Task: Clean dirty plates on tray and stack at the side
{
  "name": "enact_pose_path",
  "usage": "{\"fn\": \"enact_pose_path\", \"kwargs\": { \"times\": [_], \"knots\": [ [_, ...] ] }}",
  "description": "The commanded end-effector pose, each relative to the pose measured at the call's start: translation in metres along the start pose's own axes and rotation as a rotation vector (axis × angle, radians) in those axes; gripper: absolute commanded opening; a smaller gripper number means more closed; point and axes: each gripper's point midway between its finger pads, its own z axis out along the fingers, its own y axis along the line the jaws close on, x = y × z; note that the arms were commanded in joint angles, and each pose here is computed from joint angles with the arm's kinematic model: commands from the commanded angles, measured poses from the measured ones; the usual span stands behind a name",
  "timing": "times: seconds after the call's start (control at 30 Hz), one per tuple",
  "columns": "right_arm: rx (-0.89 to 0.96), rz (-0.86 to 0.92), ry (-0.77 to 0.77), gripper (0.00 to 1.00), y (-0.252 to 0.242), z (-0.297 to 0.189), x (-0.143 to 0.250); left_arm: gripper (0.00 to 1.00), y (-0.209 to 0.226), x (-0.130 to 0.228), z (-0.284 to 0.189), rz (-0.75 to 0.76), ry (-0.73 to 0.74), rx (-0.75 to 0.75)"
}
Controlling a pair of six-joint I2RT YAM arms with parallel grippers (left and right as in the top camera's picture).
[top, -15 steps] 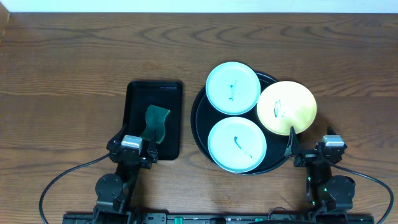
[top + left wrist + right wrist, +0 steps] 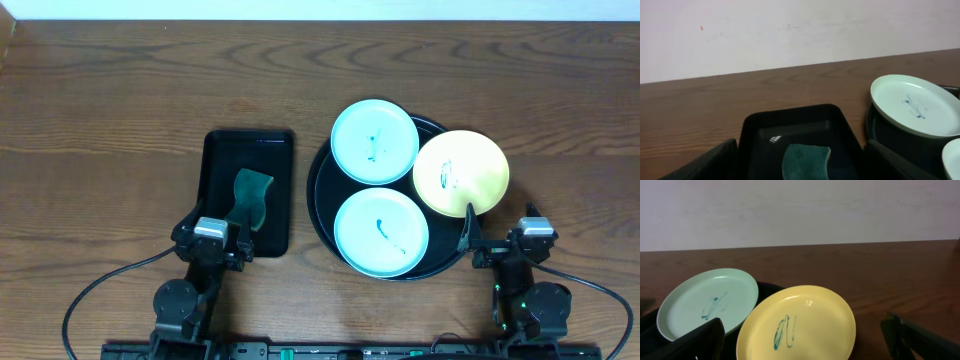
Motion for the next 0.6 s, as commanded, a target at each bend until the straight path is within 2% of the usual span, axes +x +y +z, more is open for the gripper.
{"fn": "enact_pose_path", "kwargs": {
  "times": [0.0,0.57],
  "knots": [
    [0.021,-0.003,0.002,0.99,-0.0054,0.0003,0.0006,0.8,-0.0017,0.0116,0.0001,-0.038,0.039,0.01],
    [0.021,-0.003,0.001,0.99,-0.0053,0.0003,0.0006,0.8,-0.0016,0.0101,0.0002,-0.037,0.032,0.01]
  ]
}}
